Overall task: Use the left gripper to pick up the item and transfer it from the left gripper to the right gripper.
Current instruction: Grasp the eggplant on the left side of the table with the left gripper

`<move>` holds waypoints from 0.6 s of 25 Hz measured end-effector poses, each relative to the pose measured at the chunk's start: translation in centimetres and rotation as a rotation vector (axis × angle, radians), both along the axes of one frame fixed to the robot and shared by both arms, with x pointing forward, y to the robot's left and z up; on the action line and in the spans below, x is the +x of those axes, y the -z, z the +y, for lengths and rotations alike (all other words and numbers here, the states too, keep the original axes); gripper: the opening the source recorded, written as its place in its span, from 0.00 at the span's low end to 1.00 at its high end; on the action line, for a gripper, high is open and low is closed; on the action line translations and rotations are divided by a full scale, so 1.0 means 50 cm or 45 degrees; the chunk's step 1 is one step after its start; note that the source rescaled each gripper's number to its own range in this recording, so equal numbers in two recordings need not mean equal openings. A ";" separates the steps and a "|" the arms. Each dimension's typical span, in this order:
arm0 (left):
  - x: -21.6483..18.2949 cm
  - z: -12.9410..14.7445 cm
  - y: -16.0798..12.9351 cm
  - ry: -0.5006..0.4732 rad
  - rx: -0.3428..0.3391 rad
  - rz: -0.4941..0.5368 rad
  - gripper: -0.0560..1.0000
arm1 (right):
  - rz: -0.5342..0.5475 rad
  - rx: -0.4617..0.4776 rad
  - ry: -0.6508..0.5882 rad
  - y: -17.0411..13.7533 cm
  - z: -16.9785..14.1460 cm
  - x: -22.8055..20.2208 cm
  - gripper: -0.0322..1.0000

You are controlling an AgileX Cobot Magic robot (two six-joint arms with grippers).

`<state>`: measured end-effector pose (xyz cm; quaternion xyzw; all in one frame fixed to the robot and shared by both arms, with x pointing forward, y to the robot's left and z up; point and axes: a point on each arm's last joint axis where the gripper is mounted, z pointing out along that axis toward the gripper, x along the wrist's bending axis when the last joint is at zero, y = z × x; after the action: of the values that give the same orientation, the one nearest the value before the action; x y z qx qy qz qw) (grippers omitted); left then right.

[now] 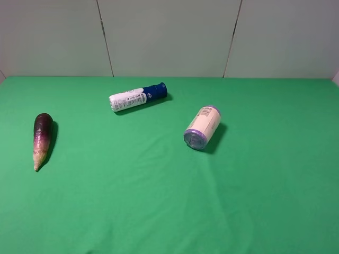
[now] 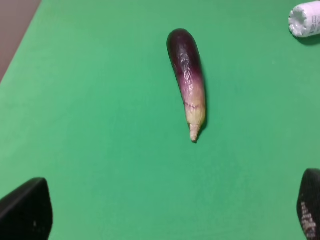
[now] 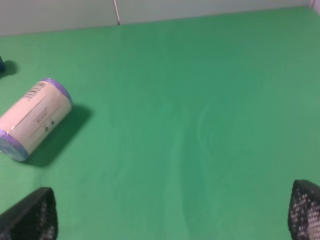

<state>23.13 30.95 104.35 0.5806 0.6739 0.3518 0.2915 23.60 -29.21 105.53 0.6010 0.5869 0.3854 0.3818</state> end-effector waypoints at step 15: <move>0.137 0.004 -0.050 0.016 -0.028 0.305 1.00 | 0.000 0.000 0.000 0.000 0.000 0.000 1.00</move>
<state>30.00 31.17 106.84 0.6195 0.7039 0.2708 0.2176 23.60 -29.21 105.53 0.6010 0.5869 0.3854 0.3818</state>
